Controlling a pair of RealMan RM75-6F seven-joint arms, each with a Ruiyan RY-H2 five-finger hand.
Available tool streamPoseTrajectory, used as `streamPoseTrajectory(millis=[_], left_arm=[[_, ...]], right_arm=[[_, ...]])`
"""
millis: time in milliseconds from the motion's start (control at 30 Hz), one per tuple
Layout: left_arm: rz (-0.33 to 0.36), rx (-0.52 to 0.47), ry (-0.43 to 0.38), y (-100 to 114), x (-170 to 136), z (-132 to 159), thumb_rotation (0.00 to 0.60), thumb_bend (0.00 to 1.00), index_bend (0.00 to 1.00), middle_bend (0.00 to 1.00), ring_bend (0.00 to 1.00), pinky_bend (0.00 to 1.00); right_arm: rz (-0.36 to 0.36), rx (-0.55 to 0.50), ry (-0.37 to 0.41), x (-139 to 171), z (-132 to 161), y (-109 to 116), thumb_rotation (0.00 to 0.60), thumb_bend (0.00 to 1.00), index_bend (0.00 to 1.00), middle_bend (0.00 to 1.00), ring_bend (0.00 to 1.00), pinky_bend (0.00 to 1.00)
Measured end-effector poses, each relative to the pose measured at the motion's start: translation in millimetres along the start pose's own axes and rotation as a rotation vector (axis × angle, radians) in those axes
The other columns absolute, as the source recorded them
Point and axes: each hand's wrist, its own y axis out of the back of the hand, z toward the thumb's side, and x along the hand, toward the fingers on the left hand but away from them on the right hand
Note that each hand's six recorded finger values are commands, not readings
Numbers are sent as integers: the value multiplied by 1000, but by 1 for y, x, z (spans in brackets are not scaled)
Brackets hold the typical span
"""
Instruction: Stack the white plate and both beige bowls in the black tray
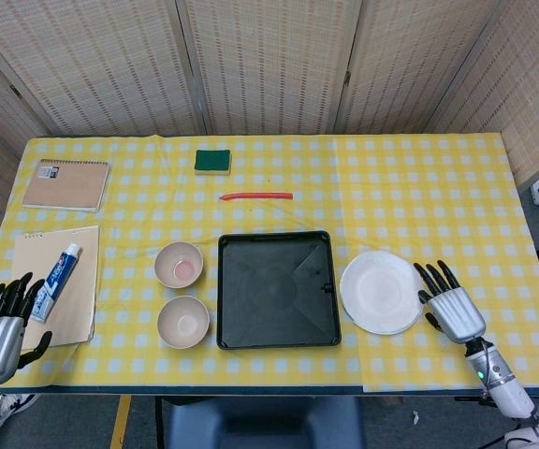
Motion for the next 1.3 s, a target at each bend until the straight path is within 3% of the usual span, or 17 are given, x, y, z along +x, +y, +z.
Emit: streamPoseTrajectory(millis=[433, 833, 967, 1300], left_arm=[[-13, -9, -4, 0, -1, 0, 600, 487, 0, 0, 0, 0], [13, 33, 45, 1, -1, -4, 600, 497, 0, 0, 0, 0], [16, 46, 54, 0, -2, -5, 600, 557, 0, 0, 0, 0], [23, 76, 98, -1, -3, -6, 600, 604, 0, 0, 0, 0]], right_arm=[[14, 2, 2, -17, 3, -1, 600, 300, 536, 88, 93, 0], [21, 0, 10, -25, 9, -4, 600, 378, 536, 91, 93, 0], [12, -10, 16, -27, 11, -2, 600, 406, 537, 100, 104, 0], [2, -49, 20, -37, 15, 1, 600, 435, 604, 134, 123, 0]])
